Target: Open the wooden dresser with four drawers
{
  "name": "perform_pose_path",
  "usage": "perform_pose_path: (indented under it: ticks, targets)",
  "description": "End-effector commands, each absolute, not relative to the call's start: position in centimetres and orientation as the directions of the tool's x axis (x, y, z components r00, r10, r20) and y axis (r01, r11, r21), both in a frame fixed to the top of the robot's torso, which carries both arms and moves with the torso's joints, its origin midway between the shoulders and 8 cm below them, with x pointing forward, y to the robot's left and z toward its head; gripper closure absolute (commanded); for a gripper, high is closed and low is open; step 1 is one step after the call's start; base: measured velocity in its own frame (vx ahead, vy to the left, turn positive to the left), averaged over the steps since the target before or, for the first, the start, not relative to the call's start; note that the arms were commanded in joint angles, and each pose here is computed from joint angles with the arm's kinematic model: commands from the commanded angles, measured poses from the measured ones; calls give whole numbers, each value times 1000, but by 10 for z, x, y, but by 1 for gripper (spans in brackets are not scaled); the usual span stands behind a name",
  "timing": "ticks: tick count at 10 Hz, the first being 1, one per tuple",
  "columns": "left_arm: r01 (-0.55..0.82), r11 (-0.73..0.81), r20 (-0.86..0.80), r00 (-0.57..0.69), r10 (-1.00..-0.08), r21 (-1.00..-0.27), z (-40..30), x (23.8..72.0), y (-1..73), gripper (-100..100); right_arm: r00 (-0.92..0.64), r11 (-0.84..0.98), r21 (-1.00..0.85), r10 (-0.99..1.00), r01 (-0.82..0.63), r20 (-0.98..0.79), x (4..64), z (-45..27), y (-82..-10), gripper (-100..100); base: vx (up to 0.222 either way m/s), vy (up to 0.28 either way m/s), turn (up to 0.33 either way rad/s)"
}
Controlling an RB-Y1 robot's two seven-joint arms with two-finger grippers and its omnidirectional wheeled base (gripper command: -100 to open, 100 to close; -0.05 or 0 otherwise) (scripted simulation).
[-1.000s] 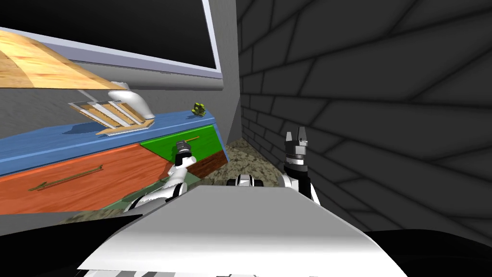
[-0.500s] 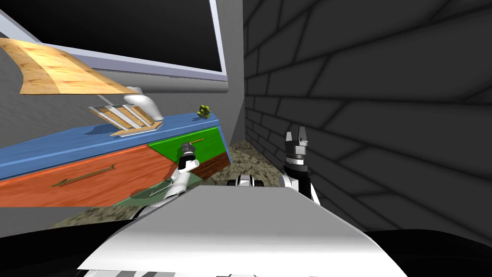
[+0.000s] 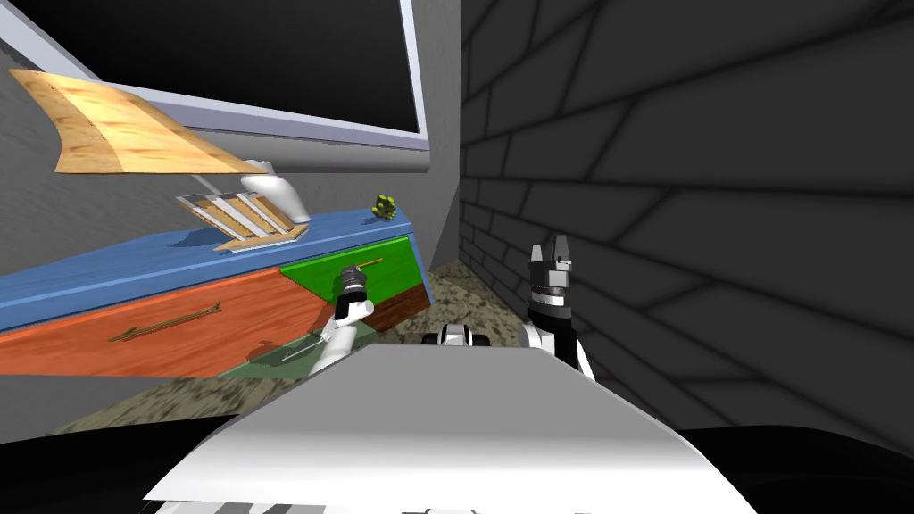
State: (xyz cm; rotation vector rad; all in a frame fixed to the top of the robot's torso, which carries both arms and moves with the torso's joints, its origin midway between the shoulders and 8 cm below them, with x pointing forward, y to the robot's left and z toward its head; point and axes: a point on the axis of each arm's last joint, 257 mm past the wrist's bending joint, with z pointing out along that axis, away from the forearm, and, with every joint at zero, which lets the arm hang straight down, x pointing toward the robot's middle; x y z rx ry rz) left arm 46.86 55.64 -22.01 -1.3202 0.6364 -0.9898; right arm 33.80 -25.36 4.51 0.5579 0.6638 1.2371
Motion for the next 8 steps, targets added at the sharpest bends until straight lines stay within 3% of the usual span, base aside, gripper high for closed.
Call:
perform_pose_path:
  ticks: [1,8]
  targets:
    - [185,-71,148,451,-880,-980,-240,460,531,100,188,241,707,970,-665,-154,338,45,-254,0,67,44,167]
    - [208,-96,177,420,-890,-973,-228,432,482,100,188,242,707,970,-665,-154,338,45,-254,0,77,33,87]
